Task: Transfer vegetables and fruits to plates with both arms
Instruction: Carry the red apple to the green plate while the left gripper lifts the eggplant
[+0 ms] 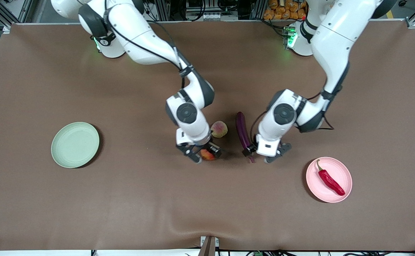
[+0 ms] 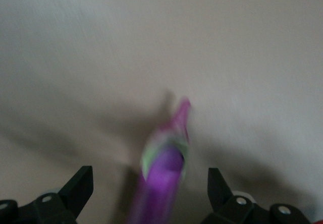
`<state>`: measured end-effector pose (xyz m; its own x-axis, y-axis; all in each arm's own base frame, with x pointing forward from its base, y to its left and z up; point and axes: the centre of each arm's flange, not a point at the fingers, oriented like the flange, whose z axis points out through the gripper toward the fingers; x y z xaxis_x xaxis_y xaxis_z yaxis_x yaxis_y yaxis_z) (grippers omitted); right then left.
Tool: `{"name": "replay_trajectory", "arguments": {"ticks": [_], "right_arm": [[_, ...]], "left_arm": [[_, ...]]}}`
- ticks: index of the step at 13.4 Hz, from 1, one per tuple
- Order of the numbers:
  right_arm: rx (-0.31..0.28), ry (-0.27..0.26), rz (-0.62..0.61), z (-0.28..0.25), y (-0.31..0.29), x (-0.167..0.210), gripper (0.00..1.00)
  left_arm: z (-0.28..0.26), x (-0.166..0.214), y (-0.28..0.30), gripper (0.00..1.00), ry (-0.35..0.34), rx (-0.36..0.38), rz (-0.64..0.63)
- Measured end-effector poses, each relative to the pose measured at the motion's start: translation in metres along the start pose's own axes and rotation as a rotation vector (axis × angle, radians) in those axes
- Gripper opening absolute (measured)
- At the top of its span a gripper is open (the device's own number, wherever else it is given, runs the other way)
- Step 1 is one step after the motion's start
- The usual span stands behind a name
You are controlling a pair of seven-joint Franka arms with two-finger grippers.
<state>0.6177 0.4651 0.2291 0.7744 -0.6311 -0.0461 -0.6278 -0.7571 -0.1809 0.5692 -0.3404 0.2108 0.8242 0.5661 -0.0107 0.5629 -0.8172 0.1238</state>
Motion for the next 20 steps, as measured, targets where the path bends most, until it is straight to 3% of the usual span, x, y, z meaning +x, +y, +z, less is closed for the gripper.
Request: {"name": "replay_trajectory", "arguments": {"ticks": [6, 7, 10, 11, 12, 13, 15, 18, 20], "right_arm": [[-0.159, -0.143, -0.160, -0.134, 0.070, 0.151, 0.81], [-0.173, -0.167, -0.195, -0.150, 0.088, 0.172, 0.81], [-0.167, -0.232, -0.370, -0.179, 0.164, 0.240, 0.81], [-0.179, -0.247, -0.412, -0.184, 0.194, 0.258, 0.81], [-0.212, -0.252, -0.455, -0.188, 0.222, 0.271, 0.81], [-0.246, -0.261, -0.497, -0.188, 0.247, 0.281, 0.81], [-0.296, -0.258, -0.557, -0.175, 0.299, 0.301, 0.81], [-0.275, -0.230, -0.632, -0.137, 0.387, 0.337, 0.81], [-0.263, -0.222, -0.645, -0.116, 0.432, 0.345, 0.81]], "left_arm": [[0.029, -0.072, -0.001, 0.97, 0.087, 0.084, 0.028], [0.033, -0.076, -0.005, 0.89, 0.091, 0.094, 0.030], [0.034, -0.074, -0.007, 0.51, 0.094, 0.098, 0.027], [0.033, -0.072, -0.008, 0.42, 0.097, 0.096, 0.026], [0.029, -0.065, -0.007, 0.41, 0.105, 0.090, 0.021], [0.019, -0.048, -0.008, 0.41, 0.120, 0.077, 0.018], [-0.024, 0.019, -0.017, 0.41, 0.172, 0.033, 0.019], [-0.092, 0.142, -0.058, 0.37, 0.271, -0.021, -0.016], [-0.116, 0.204, -0.094, 0.37, 0.313, -0.021, -0.002]]}}
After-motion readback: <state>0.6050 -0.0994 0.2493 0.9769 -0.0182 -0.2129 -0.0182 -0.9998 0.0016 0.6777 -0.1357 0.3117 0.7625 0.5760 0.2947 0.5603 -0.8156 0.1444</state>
